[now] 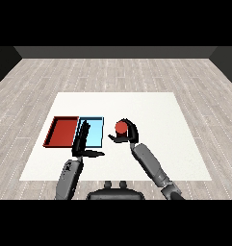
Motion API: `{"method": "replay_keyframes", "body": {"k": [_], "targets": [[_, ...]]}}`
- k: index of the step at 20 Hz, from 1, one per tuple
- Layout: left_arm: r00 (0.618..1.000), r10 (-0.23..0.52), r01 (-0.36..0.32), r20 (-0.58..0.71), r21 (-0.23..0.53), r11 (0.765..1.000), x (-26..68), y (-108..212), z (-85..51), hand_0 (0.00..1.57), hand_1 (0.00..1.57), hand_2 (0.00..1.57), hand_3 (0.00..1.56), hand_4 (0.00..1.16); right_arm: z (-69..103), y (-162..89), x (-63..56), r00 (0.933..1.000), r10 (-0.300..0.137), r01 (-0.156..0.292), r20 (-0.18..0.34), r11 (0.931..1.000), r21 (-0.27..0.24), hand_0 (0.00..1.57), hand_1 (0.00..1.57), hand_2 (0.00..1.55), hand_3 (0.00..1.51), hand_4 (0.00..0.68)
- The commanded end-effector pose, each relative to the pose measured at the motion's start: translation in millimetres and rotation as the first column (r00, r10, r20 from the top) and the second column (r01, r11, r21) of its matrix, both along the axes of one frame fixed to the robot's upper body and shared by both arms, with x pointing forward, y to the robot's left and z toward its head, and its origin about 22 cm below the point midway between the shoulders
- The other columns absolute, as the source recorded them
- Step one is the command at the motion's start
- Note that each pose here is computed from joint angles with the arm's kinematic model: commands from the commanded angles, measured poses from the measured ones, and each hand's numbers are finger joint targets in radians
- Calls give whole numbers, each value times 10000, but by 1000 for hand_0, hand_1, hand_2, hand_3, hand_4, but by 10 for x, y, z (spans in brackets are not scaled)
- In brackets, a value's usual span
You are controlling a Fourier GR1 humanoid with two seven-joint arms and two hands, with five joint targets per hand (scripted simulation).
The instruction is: Pick the red can and put it in the red box
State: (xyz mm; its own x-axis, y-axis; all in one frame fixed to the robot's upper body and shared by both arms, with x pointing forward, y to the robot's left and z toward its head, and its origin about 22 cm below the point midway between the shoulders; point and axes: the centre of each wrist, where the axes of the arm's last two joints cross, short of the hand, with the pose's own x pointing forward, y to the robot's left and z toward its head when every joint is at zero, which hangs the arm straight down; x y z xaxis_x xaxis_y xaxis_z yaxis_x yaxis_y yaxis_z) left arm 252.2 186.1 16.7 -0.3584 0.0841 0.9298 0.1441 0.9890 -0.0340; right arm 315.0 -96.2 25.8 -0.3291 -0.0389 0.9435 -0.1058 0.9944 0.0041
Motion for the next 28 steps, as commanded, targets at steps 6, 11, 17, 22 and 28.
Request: {"method": "replay_keyframes", "body": {"k": [6, 11, 17, 22, 28], "targets": [[9923, -1056, 1057, -651, -27, 9944, 79, -431, -11, 0, 0, 0, 0, 0, 202, -39, -139, 9998, -148, 142, 149, 9991, 411, 1456, 1456, 1433, 1389, 646], [9890, -908, 905, -1165, -82, 9959, 36, -497, -54, 0, 0, 0, 0, 0, 169, 170, -318, 10000, 88, -89, 8, 9975, 701, 1461, 1461, 1443, 1393, 637], [9768, -1242, 1221, -1747, -229, 9923, 165, -820, -207, 0, 0, 0, 0, 0, 345, 214, -47, 9996, 224, -233, 180, 9984, 510, 1457, 1457, 1448, 1379, 634], [9801, -1239, 1192, -1553, -392, 9921, 138, -713, -106, 0, 0, 0, 0, 0, 135, 132, -168, 9996, 224, -233, 169, 9983, 536, 1444, 1444, 1432, 1385, 633], [9706, -1571, 1531, -1821, -356, 9876, 157, -753, -481, 0, 0, 0, 0, 0, 102, 219, -244, 9992, 386, -388, 34, 9963, 772, 1435, 1435, 1437, 1376, 630]]}}
